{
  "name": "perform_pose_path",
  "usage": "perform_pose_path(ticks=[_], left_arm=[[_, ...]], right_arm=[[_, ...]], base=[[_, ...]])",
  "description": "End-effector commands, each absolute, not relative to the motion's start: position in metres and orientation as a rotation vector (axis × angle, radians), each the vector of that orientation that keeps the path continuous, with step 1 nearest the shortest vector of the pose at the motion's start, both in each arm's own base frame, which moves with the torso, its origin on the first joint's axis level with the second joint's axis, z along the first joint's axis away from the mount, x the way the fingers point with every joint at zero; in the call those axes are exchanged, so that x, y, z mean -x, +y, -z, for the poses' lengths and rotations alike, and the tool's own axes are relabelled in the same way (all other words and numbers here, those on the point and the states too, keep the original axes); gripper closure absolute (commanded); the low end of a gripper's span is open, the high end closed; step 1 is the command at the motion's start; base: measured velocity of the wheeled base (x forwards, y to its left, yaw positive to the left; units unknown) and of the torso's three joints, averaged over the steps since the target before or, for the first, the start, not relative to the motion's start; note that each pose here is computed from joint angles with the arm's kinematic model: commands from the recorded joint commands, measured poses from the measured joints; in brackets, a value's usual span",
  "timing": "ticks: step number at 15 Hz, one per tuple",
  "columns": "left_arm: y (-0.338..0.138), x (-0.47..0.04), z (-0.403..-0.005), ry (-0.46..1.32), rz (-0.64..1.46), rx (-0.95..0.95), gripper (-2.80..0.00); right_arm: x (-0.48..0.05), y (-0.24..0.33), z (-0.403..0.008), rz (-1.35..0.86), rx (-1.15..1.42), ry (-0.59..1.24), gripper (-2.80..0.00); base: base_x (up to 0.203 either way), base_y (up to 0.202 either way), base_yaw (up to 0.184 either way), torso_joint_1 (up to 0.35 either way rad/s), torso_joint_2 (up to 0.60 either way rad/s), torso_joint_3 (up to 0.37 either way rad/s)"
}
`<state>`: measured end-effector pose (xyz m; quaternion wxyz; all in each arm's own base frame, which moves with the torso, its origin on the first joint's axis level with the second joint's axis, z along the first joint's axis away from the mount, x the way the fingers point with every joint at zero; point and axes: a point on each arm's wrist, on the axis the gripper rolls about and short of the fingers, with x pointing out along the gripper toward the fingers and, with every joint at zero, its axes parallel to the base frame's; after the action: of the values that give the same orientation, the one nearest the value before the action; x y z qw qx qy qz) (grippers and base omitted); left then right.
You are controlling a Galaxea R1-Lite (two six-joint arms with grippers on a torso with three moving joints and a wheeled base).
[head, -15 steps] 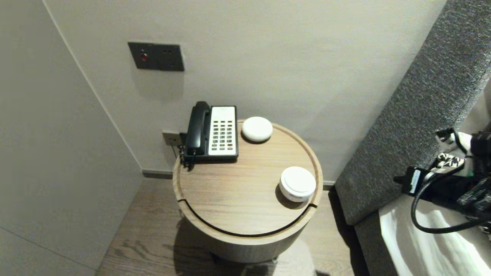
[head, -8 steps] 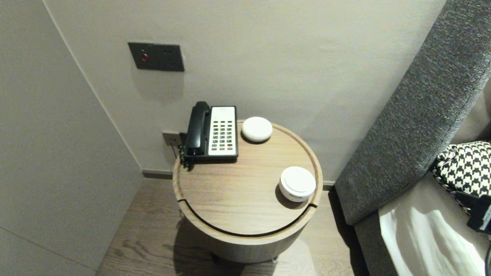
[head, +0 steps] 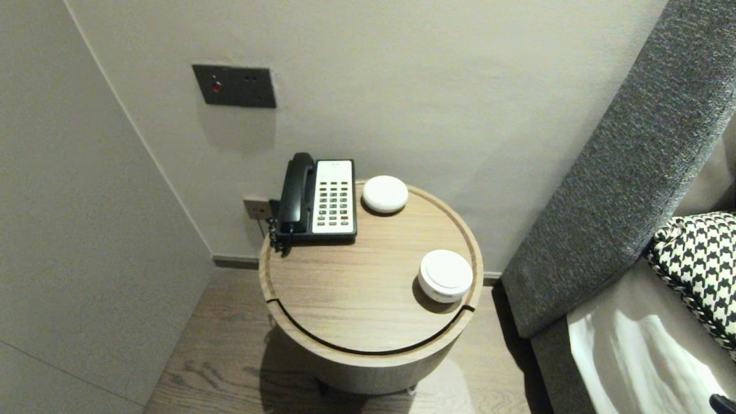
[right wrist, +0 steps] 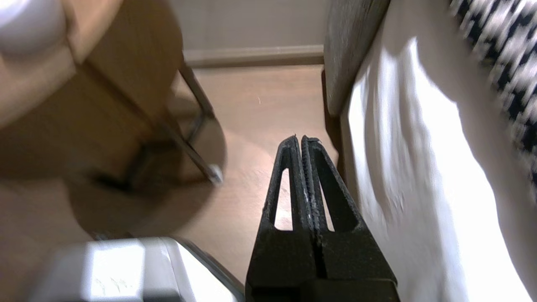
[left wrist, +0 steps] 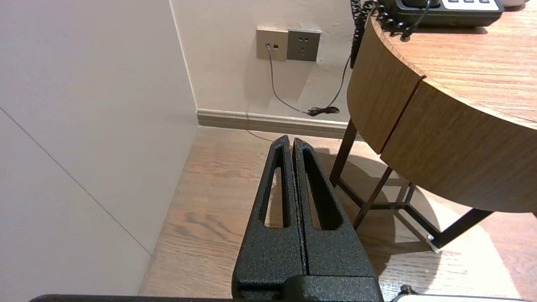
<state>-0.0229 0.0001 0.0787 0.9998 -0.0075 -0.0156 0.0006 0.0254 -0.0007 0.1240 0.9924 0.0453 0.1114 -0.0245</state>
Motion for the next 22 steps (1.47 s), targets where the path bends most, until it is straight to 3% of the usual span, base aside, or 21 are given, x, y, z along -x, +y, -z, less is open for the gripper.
perform_pose_path(ticks=[1,12,22], left_arm=[[0.000,0.023,-0.079,-0.031,-0.003,0.015,0.00],[0.000,0.023,-0.079,-0.031,-0.001,0.015,0.00],[0.000,0.023,-0.079,-0.032,-0.001,0.015,0.00]], right_arm=[[-0.007,-0.001,-0.099,0.024,-0.011,0.163,0.00],[0.021,0.000,-0.074,-0.011,0.071,-0.027,0.00],[0.019,0.000,-0.075,0.001,-0.031,-0.051,0.00]], base=[[0.000,0.000,0.000,0.000,0.00,0.000],[0.000,0.000,0.000,0.000,0.00,0.000],[0.000,0.000,0.000,0.000,0.00,0.000]])
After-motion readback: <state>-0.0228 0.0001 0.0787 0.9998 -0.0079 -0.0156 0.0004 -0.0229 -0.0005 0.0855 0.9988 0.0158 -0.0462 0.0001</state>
